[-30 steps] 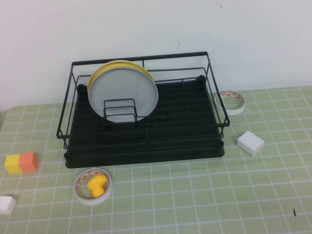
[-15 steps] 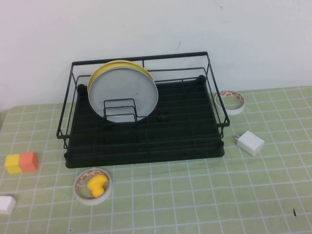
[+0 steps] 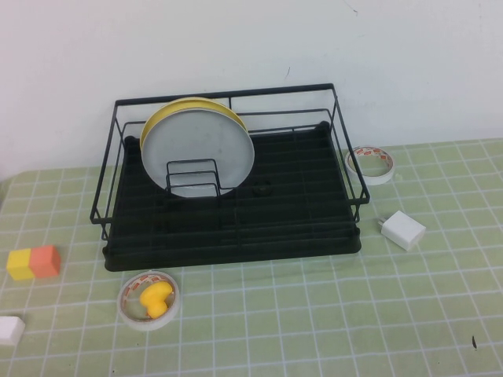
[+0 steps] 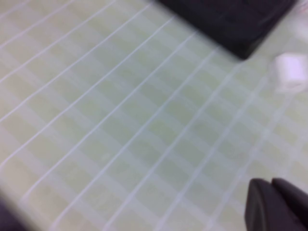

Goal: Place plate on rack

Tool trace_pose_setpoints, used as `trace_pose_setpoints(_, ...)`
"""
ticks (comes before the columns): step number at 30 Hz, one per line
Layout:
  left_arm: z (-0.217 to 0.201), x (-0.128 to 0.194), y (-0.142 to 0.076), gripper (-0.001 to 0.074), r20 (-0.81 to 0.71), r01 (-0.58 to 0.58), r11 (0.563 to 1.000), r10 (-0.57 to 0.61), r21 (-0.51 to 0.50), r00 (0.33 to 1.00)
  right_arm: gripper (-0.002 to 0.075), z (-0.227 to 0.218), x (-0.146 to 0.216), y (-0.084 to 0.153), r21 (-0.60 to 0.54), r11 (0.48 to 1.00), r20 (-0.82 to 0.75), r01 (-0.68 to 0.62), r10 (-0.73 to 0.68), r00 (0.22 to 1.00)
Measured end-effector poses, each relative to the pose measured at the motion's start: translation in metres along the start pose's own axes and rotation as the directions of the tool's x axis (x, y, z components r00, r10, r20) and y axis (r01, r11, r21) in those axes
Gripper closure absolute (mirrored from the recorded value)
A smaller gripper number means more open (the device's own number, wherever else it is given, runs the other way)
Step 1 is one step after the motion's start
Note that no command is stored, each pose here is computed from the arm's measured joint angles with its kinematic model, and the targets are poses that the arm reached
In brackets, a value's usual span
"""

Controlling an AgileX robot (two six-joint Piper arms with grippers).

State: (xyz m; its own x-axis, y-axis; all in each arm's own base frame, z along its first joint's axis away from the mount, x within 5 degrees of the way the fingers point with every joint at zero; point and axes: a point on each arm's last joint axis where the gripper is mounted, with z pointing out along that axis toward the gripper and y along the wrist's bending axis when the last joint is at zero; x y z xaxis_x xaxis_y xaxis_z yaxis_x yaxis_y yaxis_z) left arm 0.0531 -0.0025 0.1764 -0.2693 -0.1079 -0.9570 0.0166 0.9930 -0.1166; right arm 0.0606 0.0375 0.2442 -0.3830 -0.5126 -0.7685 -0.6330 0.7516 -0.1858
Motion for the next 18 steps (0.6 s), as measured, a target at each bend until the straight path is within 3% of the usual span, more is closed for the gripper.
trace_pose_setpoints(6, 0.0, 0.0, 0.0, 0.0736, 0.0, 0.0, 1.0, 0.0, -0.002, 1.0, 0.0728, -0.006, 0.024, -0.006, 0.233, 0.97, 0.144, -0.072, 0.039, 0.989)
trace_pose_setpoints(11, 0.0, 0.0, 0.0, 0.0736, 0.0, 0.0, 1.0, 0.0, -0.002, 1.0, 0.0728, 0.011, 0.058, -0.007, 0.427, 0.889, 0.247, -0.164, 0.06, 0.967)
trace_pose_setpoints(15, 0.0, 0.0, 0.0, 0.0736, 0.002, 0.0, 1.0, 0.0, -0.001, 1.0, 0.0728, 0.022, 0.072, -0.01, 0.51, 0.833, 0.277, -0.215, 0.078, 0.958)
trace_pose_setpoints(18, 0.0, 0.0, 0.0, 0.0736, 0.0, 0.0, 1.0, 0.0, -0.002, 1.0, 0.0728, 0.023, 0.075, -0.01, 0.518, 0.822, 0.28, -0.238, 0.1, 0.955)
